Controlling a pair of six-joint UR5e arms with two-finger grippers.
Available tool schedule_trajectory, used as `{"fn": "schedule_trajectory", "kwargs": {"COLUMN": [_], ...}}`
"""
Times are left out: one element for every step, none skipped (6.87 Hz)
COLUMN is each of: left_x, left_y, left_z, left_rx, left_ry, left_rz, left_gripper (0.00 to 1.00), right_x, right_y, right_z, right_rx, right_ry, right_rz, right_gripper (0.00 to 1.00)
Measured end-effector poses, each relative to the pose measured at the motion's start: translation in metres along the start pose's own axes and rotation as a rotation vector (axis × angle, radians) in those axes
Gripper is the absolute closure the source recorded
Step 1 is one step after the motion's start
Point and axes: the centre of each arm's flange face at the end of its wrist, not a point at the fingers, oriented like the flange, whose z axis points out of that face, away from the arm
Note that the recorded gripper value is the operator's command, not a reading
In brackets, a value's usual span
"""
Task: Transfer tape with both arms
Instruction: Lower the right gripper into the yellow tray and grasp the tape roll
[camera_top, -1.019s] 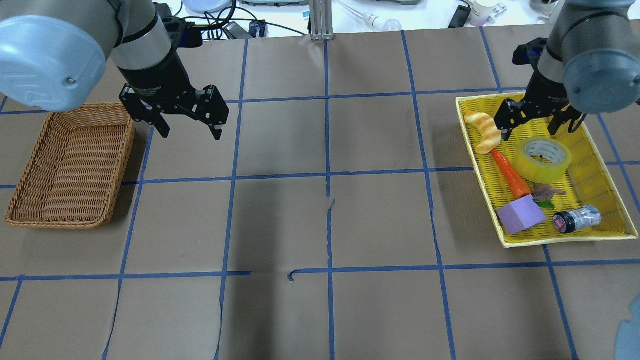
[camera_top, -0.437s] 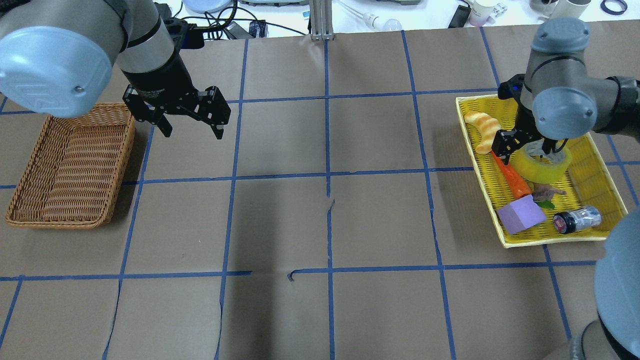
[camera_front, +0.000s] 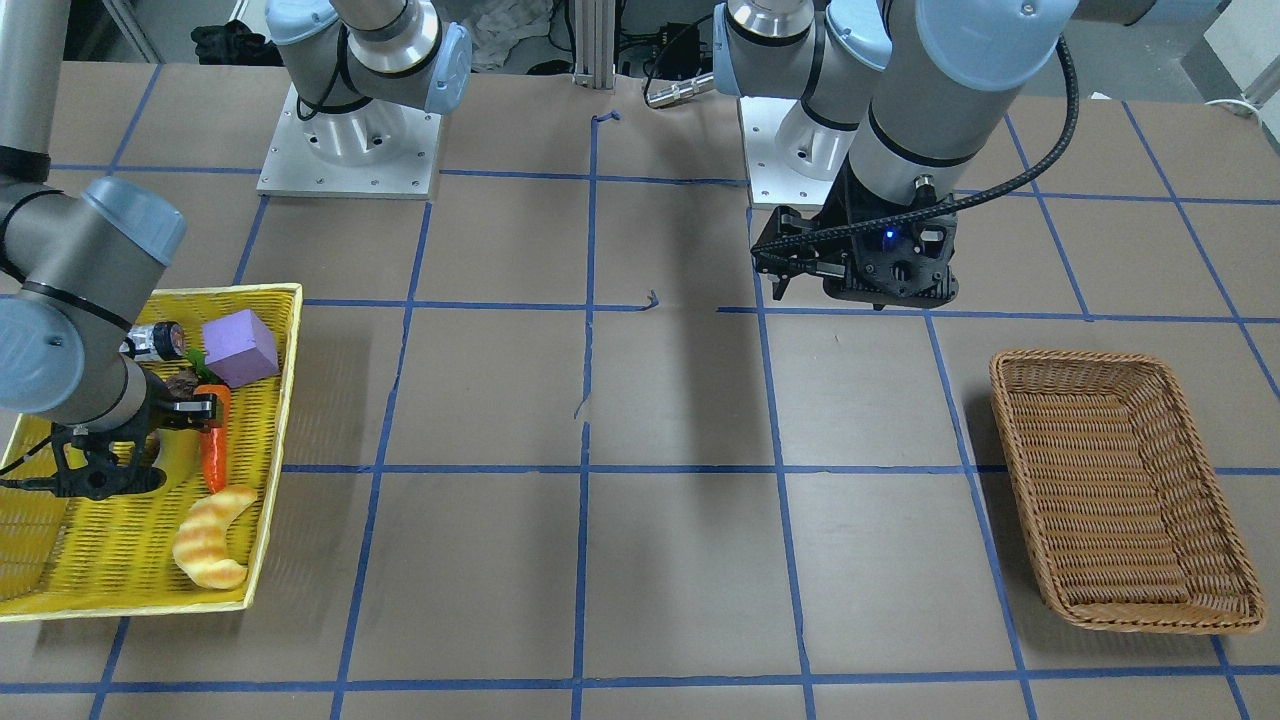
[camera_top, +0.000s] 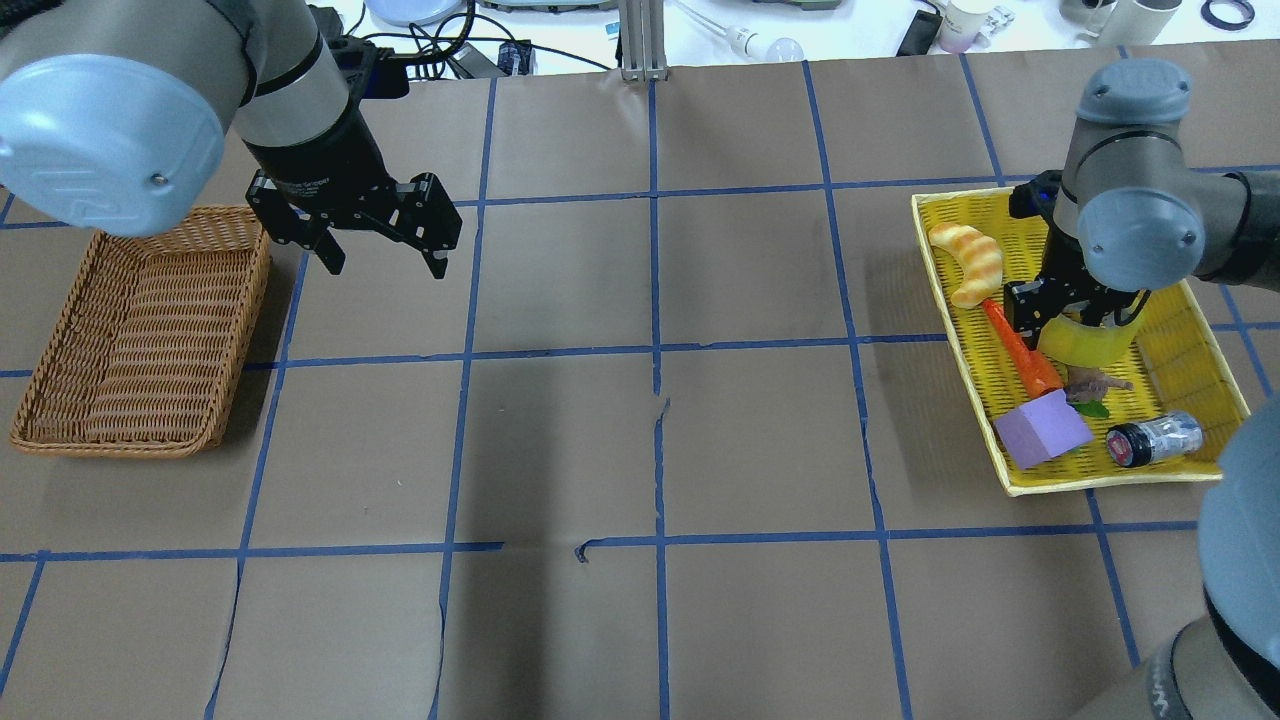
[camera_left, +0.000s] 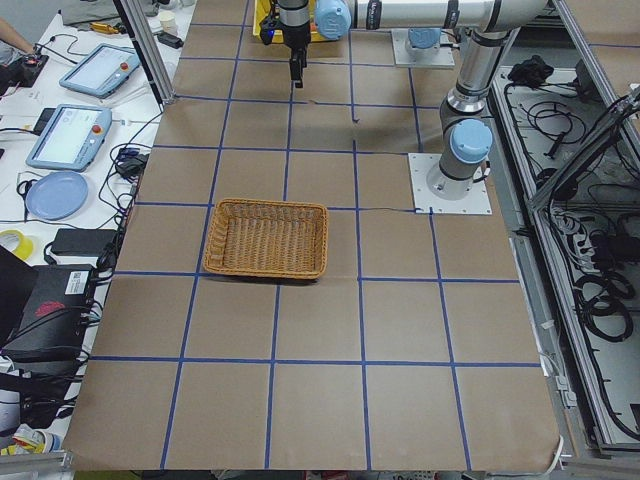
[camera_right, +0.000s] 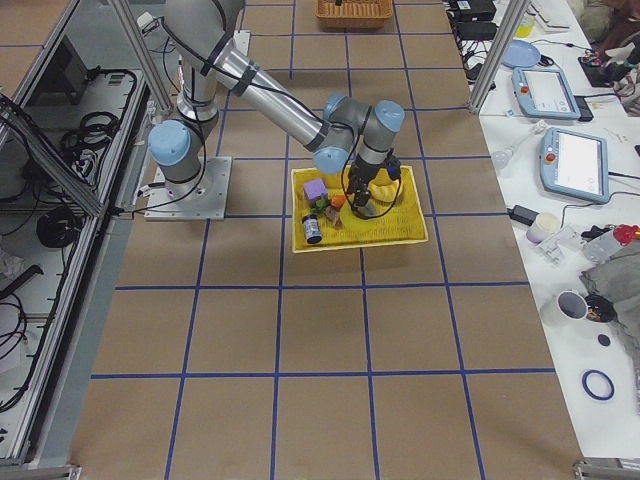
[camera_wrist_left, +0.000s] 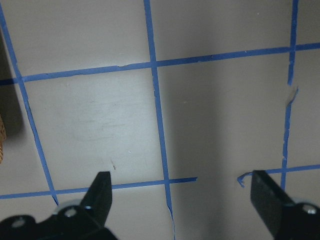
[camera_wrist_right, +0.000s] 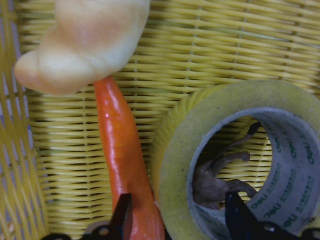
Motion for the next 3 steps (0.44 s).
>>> {"fn": "schedule_trajectory", "kwargs": {"left_x": [0.000,0.000,0.000], "left_y": [0.000,0.000,0.000], "left_z": [0.000,0.000,0.000], "left_rx": [0.001,0.002,0.003], "left_ry": [0.000,0.002,0.004], "left_rz": [0.000,0.001,0.001], "left_gripper": [0.00,0.00,0.00], "right_x": [0.003,0.004,0.005], "right_y": [0.002,0.002,0.001], "right_z": [0.000,-0.003,-0.011], "right_rx": [-0.002,0.001,0.012], "right_ry": [-0.008,-0.024,-0.040], "right_rz": [0.005,0.008,0.018], "right_gripper": [1.00,1.00,1.00]}}
